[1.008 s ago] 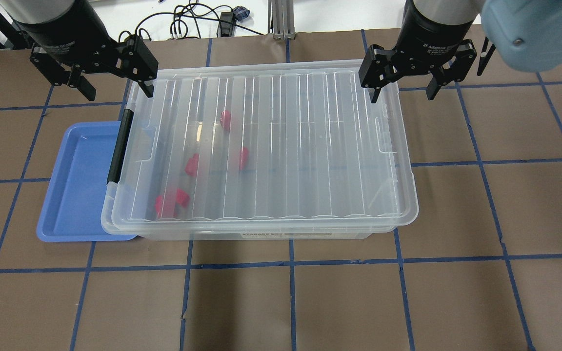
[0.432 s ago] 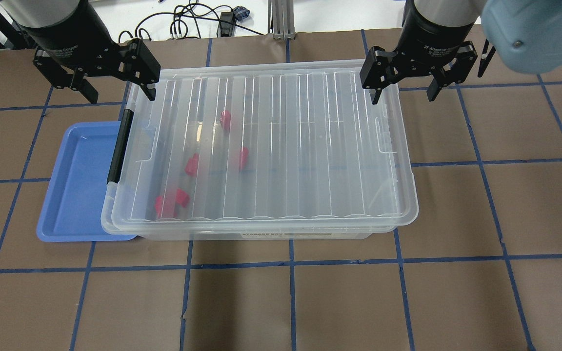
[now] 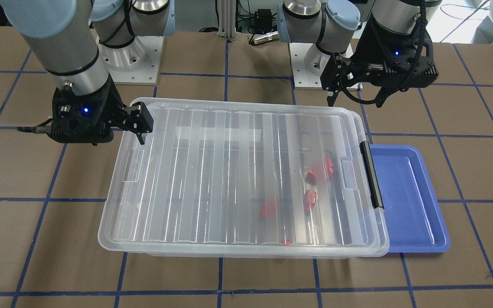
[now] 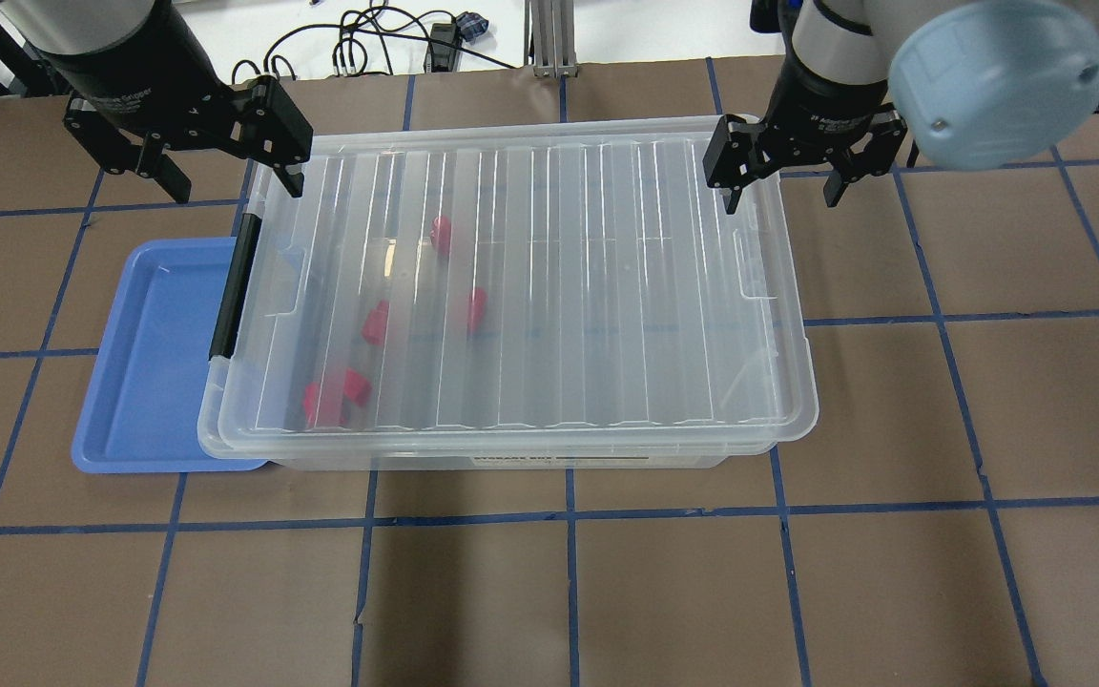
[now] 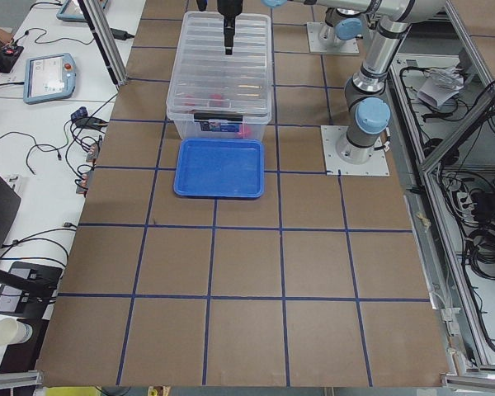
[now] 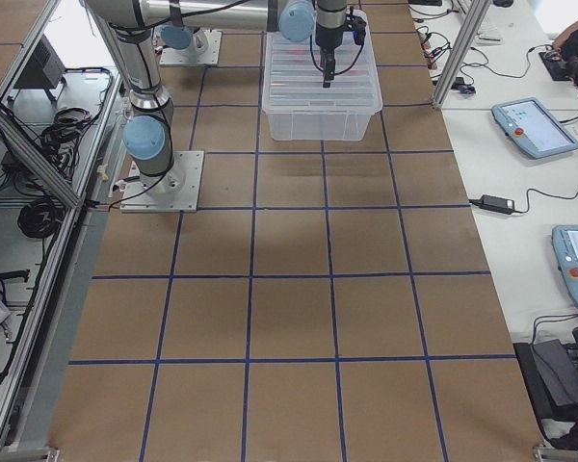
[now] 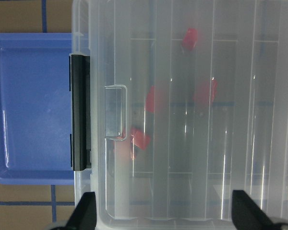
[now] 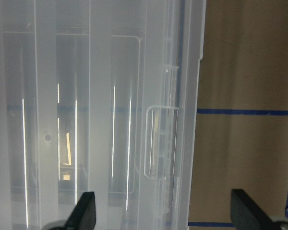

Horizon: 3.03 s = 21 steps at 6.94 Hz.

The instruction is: Place red block in blue tray from box

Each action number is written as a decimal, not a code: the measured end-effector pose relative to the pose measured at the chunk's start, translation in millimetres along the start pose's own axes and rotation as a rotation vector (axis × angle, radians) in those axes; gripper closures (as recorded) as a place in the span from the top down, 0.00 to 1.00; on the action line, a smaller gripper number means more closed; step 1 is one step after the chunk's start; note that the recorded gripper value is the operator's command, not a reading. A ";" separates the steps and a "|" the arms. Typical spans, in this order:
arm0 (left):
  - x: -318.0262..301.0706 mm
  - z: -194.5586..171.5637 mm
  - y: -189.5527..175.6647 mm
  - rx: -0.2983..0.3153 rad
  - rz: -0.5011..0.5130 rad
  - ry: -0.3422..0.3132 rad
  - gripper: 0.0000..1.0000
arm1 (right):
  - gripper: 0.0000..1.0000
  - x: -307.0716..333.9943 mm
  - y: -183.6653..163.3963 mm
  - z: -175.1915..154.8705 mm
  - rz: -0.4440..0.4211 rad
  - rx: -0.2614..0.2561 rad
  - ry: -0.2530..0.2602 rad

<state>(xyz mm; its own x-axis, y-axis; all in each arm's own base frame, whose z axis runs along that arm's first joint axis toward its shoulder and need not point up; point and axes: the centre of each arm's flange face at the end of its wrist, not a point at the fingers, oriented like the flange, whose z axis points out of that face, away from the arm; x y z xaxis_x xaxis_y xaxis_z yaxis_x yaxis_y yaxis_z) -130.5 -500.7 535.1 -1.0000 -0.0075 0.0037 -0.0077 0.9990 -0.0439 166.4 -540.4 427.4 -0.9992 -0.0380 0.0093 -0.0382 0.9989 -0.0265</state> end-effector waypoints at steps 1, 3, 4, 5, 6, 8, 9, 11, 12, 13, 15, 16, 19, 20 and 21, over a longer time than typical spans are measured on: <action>-0.1 0.8 -0.4 -0.001 0.002 0.000 1.00 | 1.00 0.9 -0.6 24.3 -0.009 0.001 0.010; 0.0 2.6 -1.3 -0.005 0.004 0.002 1.00 | 1.00 7.6 -3.1 59.7 -0.033 -0.028 0.075; 0.2 2.9 -1.3 -0.005 0.005 0.004 1.00 | 1.00 11.6 -4.3 69.1 -0.039 -0.044 0.117; 0.1 3.0 -1.2 -0.005 0.005 0.005 1.00 | 1.00 13.6 -5.1 72.9 -0.042 -0.050 0.139; -0.2 2.9 -1.3 -0.005 0.005 0.005 1.00 | 1.00 16.0 -5.8 74.0 -0.043 -0.050 0.163; -0.8 2.9 -1.5 -0.005 0.006 0.004 1.00 | 1.00 30.7 -8.7 75.2 -0.046 -0.055 0.237; -0.9 3.0 -1.6 -0.004 0.006 0.004 1.00 | 1.00 48.5 -12.2 78.7 -0.029 -0.070 0.266; -1.1 2.9 -2.1 -0.002 0.008 0.003 1.00 | 1.00 86.4 -17.5 81.5 0.012 -0.092 0.282; -1.1 2.8 -2.4 0.000 0.008 0.002 1.00 | 1.00 105.3 -19.6 80.2 0.037 -0.091 0.284; -1.1 2.8 -2.5 0.001 0.007 0.002 1.00 | 1.00 122.6 -20.6 79.1 0.061 -0.093 0.284; -0.7 2.5 -2.5 0.001 0.000 0.006 1.00 | 1.00 150.7 -19.4 77.3 0.096 -0.104 0.281; -0.8 2.3 -2.5 0.001 -0.003 0.007 1.00 | 1.00 162.1 -19.0 75.7 0.106 -0.108 0.279; -1.7 2.7 -2.9 0.000 -0.006 0.008 1.00 | 1.00 196.4 -18.5 71.3 0.119 -0.114 0.275; -1.3 2.8 -3.5 0.000 -0.004 0.008 1.00 | 1.00 208.8 -17.7 70.3 0.123 -0.116 0.271; -0.9 3.5 -4.8 -0.001 0.001 0.008 1.00 | 1.00 214.9 -17.4 68.8 0.126 -0.115 0.267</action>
<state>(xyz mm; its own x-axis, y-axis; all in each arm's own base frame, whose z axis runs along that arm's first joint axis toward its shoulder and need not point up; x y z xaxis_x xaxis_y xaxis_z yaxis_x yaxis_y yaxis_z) -129.6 -505.7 531.8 -0.9999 -0.0065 0.0121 -0.0070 0.9991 -0.0430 -48.3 -567.8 361.1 -0.9578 0.0798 0.2760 0.1025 0.9923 0.0688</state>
